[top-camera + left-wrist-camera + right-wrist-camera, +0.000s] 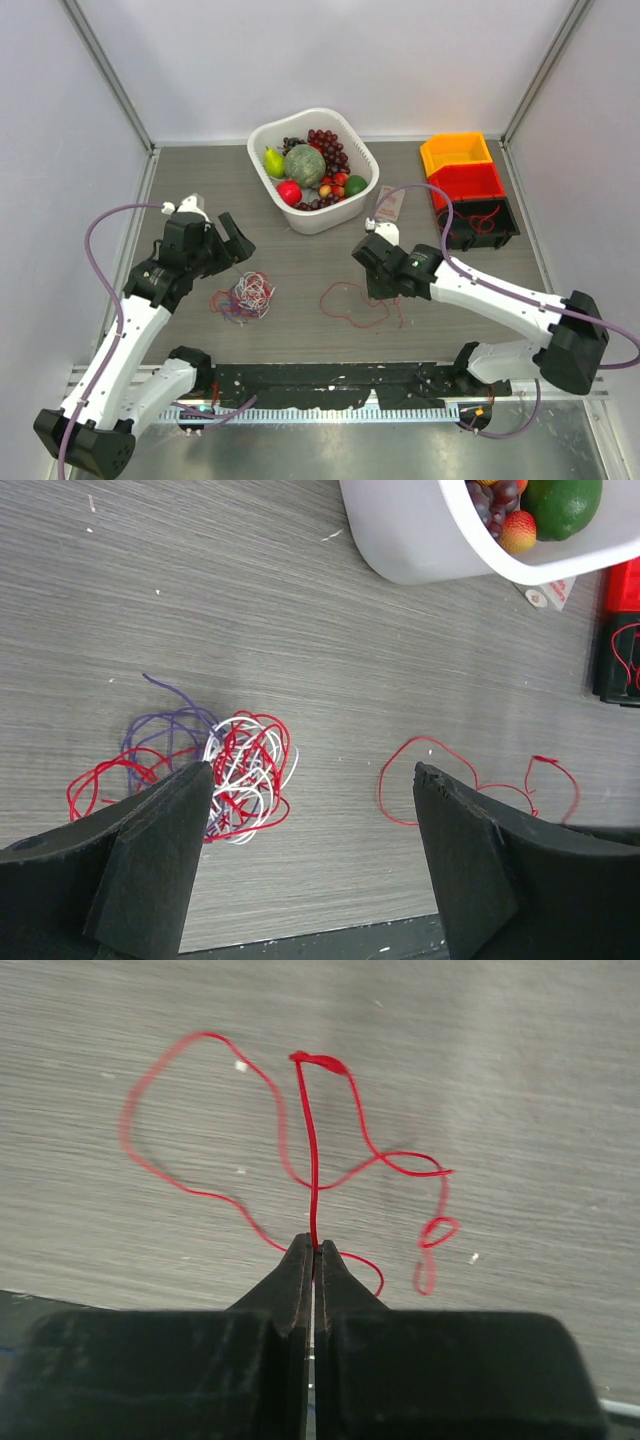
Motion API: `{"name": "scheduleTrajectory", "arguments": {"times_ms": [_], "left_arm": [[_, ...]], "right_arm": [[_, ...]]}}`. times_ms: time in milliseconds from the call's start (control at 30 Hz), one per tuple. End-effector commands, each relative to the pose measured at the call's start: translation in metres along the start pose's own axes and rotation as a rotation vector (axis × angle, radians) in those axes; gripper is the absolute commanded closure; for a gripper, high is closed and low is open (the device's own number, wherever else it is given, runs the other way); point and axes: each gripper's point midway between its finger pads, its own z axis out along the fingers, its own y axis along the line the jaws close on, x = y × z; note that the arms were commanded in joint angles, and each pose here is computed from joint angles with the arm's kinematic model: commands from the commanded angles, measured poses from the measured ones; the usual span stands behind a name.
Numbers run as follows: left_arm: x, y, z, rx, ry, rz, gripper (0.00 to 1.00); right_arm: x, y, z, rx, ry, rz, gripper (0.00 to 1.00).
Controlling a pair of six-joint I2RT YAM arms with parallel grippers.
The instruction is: Untangle the cables
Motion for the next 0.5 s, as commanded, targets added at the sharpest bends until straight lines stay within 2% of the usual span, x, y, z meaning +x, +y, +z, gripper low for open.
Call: {"name": "scheduleTrajectory", "arguments": {"times_ms": [0, 167, 233, 267, 333, 467], "left_arm": [[0.002, -0.013, -0.009, 0.078, 0.012, 0.012, 0.16], [0.009, -0.014, -0.006, 0.099, 0.029, 0.001, 0.16], [0.009, -0.015, -0.006, 0.104, 0.028, 0.001, 0.16], [0.009, -0.016, -0.006, 0.106, 0.029, 0.002, 0.16], [0.008, -0.016, -0.006, 0.109, 0.029, 0.002, 0.16], [0.011, -0.018, -0.008, 0.119, 0.038, -0.001, 0.17]], "right_arm": [[0.016, -0.004, 0.007, -0.050, 0.104, -0.004, 0.99], [0.046, 0.006, 0.030, -0.123, 0.250, -0.146, 0.96], [0.050, 0.008, 0.034, -0.152, 0.244, -0.166, 0.85], [0.049, 0.009, 0.035, -0.168, 0.221, -0.179, 0.74], [0.043, 0.007, 0.041, -0.165, 0.176, -0.195, 0.63], [0.037, 0.004, 0.054, -0.126, 0.153, -0.248, 0.53]]}}
